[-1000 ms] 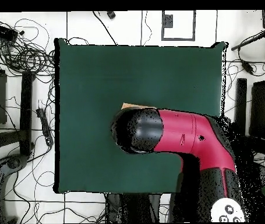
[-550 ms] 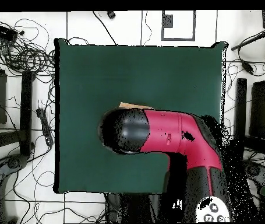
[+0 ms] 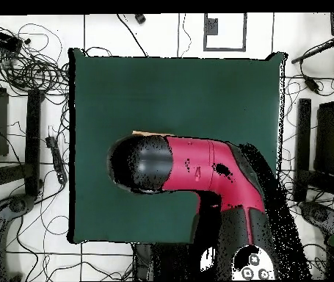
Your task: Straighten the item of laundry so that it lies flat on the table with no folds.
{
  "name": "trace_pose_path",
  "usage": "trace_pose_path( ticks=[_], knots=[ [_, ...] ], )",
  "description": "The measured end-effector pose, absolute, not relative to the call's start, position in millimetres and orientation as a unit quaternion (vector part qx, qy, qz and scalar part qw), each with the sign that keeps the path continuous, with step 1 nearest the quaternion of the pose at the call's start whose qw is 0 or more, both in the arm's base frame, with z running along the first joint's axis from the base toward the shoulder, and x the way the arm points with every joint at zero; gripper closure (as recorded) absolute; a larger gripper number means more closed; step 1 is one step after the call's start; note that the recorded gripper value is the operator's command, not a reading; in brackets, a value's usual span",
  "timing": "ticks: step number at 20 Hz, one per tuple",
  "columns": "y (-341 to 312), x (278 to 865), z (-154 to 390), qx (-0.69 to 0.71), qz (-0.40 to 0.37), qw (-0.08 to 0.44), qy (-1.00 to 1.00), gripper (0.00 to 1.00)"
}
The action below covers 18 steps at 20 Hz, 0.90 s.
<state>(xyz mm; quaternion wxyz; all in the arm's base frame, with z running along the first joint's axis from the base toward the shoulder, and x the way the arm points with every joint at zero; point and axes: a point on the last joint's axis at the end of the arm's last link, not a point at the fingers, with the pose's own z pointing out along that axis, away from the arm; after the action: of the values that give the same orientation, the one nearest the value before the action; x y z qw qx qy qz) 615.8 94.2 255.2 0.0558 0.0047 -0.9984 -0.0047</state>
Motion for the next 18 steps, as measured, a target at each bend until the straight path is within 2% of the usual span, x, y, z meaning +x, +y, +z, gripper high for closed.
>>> trace_pose_path(
  ticks=[18],
  knots=[
    [93.2, 616.4, 256.3, -0.001, -0.008, 0.056, -0.998, 1.0]
  ],
)
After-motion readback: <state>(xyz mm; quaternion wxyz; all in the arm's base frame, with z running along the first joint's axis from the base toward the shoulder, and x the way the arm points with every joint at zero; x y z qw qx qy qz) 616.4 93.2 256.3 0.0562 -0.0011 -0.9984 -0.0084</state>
